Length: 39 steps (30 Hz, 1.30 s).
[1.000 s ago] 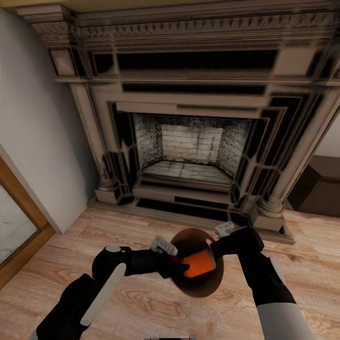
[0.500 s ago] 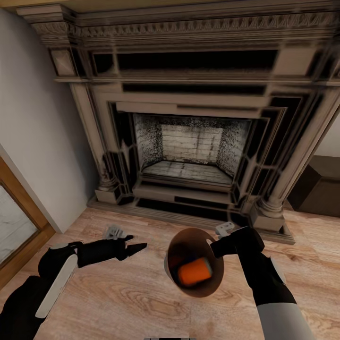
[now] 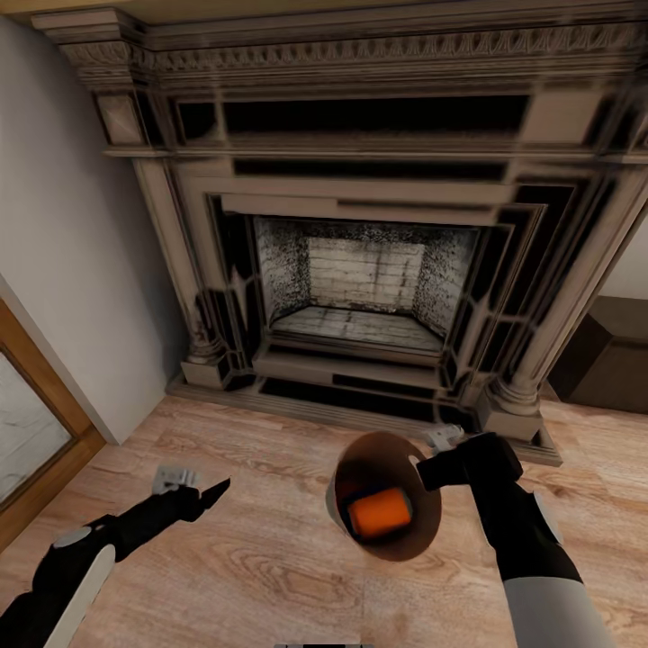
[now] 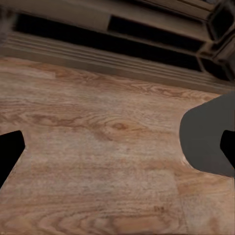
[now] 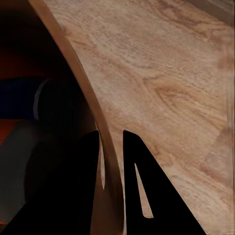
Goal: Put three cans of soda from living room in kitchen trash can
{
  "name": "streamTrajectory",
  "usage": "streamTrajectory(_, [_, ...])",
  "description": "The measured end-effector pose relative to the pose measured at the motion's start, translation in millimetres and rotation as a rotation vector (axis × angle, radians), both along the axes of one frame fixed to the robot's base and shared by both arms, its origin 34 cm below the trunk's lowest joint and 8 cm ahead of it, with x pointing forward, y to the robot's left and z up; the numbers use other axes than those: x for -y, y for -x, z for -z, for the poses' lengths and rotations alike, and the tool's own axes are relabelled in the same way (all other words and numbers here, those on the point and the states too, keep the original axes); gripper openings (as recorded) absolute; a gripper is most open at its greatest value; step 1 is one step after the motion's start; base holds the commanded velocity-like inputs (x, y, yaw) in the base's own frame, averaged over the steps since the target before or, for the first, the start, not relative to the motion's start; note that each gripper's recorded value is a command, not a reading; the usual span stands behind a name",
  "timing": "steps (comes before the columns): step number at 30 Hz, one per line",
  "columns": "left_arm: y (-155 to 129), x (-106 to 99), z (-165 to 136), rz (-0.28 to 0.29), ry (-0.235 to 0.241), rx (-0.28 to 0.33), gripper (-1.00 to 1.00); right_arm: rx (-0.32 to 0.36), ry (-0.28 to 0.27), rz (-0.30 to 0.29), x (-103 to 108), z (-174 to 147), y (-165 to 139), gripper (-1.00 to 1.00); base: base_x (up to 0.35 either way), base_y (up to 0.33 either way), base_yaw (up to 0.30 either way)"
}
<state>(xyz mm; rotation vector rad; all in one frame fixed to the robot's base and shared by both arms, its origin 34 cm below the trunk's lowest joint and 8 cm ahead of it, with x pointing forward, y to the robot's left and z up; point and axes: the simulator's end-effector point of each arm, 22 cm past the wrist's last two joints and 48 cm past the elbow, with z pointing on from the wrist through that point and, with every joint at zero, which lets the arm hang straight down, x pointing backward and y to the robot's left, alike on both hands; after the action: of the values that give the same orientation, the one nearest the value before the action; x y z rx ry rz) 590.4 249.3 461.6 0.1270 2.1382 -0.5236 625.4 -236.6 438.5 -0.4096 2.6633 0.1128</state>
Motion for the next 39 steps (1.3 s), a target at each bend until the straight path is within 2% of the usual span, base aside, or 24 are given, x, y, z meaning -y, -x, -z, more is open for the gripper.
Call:
streamTrajectory(4, [4.0, -20.0, 35.0, -0.048, -0.030, 0.006, 1.00, -0.002, 0.002, 0.069, 30.5, 1.4, 1.1, -1.00, 0.000, 0.000, 0.000])
streamTrajectory(6, [6.4, -24.7, 46.4, -0.061, -0.037, 0.009, 1.00, -0.005, 0.007, 0.081, 38.3, 2.9, 2.1, -1.00, 0.000, 0.000, 0.000])
streamTrajectory(8, [11.5, -33.3, 65.7, -0.085, -0.050, 0.019, 1.00, -0.032, -0.010, 0.106, 46.5, 10.2, 7.4, -1.00, 0.000, 0.000, 0.000])
streamTrajectory(12, [24.6, -47.2, 95.7, -0.120, -0.068, 0.006, 1.00, -0.050, 0.014, 0.135, 67.0, 18.4, 13.5, -1.00, 0.000, 0.000, 0.000])
streamTrajectory(15, [37.8, -57.3, 118.7, -0.145, -0.081, -0.032, 1.00, -0.059, 0.004, 0.147, 69.7, 21.2, 16.6, -1.00, 0.000, 0.000, 0.000])
streamTrajectory(18, [55.2, -70.0, 145.4, -0.180, -0.103, -0.095, 1.00, -0.071, -0.006, 0.154, 69.2, 25.4, 21.9, -1.00, 0.000, 0.000, 0.000])
streamTrajectory(22, [88.2, -88.8, 187.8, -0.230, -0.134, -0.217, 1.00, -0.109, 0.005, 0.155, 72.3, 42.5, 44.9, -1.00, 0.000, 0.000, 0.000])
streamTrajectory(24, [98.0, -94.4, 199.5, -0.246, -0.143, -0.253, 1.00, -0.118, 0.001, 0.154, 71.3, 46.4, 50.3, -1.00, 0.000, 0.000, 0.000])
streamTrajectory(27, [103.1, -101.7, 207.1, -0.270, -0.163, -0.276, 1.00, -0.136, -0.015, 0.157, 67.4, 52.2, 58.6, -1.00, 0.000, 0.000, 0.000])
streamTrajectory(32, [105.1, -108.5, 210.6, -0.291, -0.184, -0.281, 1.00, -0.143, -0.008, 0.154, 68.8, 56.2, 63.8, -1.00, 0.000, 0.000, 0.000])
streamTrajectory(36, [105.2, -109.6, 211.0, -0.295, -0.187, -0.280, 1.00, -0.149, -0.037, 0.199, 77.7, 57.4, 67.2, -1.00, 0.000, 0.000, 0.000])
streamTrajectory(39, [105.3, -110.0, 211.1, -0.296, -0.188, -0.280, 1.00, -0.147, -0.023, 0.217, 88.0, 58.4, 69.0, -1.00, 0.000, 0.000, 0.000])
